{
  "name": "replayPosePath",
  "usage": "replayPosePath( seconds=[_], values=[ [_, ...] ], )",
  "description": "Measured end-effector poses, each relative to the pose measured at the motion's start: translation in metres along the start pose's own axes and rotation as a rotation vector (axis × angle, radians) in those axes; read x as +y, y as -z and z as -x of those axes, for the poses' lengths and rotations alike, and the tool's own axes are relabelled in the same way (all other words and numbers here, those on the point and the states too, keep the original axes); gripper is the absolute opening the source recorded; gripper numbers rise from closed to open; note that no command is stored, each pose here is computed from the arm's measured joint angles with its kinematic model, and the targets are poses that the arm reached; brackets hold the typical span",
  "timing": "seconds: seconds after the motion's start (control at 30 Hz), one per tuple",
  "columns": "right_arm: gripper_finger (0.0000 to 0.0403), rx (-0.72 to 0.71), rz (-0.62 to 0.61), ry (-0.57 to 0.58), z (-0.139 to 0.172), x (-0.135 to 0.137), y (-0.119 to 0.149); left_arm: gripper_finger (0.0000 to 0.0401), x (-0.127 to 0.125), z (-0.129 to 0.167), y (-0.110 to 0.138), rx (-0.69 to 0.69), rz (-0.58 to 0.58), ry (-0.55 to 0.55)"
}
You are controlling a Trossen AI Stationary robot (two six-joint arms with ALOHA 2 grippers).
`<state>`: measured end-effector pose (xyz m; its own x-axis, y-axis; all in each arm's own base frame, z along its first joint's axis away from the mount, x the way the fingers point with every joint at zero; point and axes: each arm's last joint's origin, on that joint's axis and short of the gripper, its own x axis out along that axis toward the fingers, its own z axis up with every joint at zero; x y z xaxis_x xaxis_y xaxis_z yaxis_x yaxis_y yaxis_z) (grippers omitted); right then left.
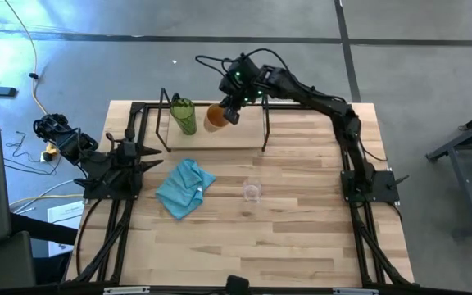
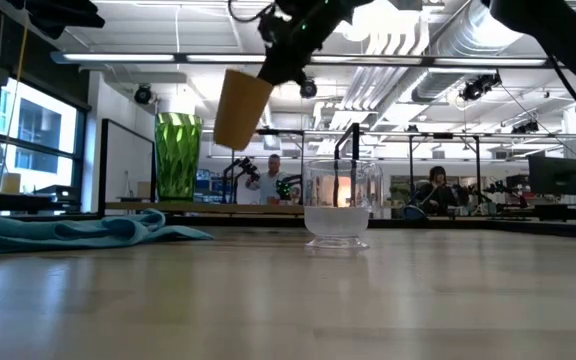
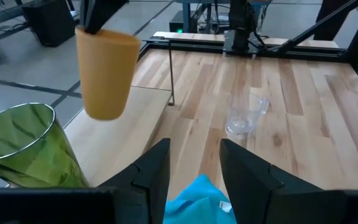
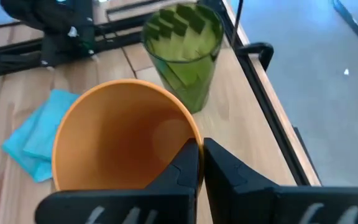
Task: Stack small to large cups/mugs on shelf
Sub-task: Put the yellow cup on the shelf
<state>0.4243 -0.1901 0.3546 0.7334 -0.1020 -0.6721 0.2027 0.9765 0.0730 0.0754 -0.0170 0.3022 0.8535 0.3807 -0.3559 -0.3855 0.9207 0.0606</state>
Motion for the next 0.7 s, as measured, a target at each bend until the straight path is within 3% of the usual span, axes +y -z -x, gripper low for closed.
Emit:
replayPosePath(
  seconds=[0.3,0.7],
  values=[
    [0.0,0.054,-0.088,0.03,-0.038,-0.027,0.015,0.0129,0.0,0.0,0.0,0.001,0.014,0.0],
    [0.0,0.013,-0.166,0.064,-0.039,-0.049,0.016,0.0129,0.001,0.0,0.001,0.004,0.009,-0.01]
  ],
)
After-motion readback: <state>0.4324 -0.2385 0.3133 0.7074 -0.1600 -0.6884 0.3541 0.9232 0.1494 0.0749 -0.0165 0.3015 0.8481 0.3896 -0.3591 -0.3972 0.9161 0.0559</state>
